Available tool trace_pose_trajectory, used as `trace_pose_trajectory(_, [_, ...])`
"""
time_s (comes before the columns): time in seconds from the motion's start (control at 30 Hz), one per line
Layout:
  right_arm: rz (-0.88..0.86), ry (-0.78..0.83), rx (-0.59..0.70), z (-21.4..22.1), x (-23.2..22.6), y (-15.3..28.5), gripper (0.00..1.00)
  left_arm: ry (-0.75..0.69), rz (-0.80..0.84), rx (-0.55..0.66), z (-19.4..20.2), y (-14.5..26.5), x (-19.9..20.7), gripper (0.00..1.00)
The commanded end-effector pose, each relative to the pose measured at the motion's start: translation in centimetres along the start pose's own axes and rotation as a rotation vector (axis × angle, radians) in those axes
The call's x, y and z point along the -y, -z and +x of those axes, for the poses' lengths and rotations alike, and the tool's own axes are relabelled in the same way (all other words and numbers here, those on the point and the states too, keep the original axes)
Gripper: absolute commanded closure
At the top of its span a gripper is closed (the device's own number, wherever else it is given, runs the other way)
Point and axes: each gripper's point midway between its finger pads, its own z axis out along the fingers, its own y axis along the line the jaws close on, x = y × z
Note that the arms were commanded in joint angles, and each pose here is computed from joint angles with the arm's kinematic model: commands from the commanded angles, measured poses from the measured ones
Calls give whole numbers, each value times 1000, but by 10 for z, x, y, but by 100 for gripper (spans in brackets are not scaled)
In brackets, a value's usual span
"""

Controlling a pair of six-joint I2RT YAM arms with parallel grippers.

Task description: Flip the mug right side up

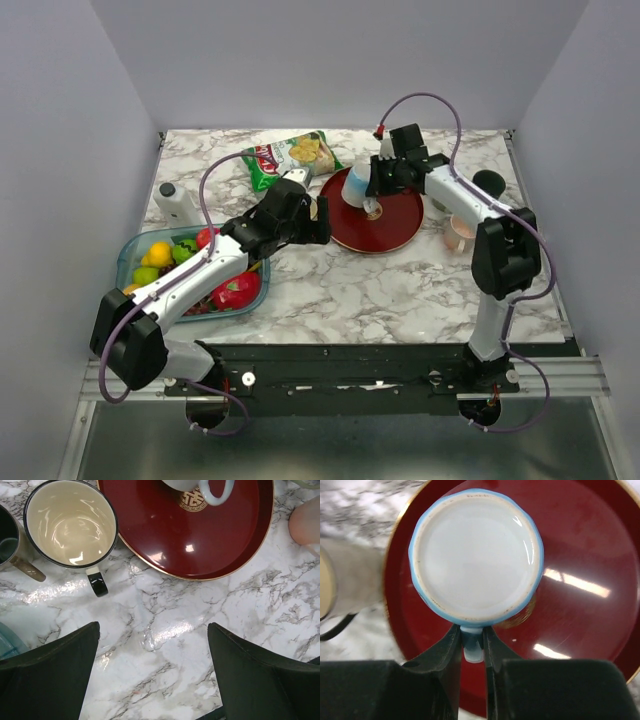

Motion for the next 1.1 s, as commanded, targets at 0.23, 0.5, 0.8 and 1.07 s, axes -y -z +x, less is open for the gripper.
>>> trace_pose_trajectory(0.23, [-545, -282, 249, -26, -111, 108, 99, 73, 269, 35, 8, 26, 39, 3])
trace_pose_trajectory(0.5, [-853, -382, 383, -23, -152, 192, 99, 124, 644, 203, -12, 83, 89, 1])
trace_pose_trajectory(0.8, [-1057, -414, 537, -13, -174, 278, 99, 285, 931, 281, -27, 139, 122, 1])
trace_pose_trajectory(1.07, [-1140, -431, 590, 0, -183, 313, 99, 328, 1100, 343, -48, 166, 153, 1])
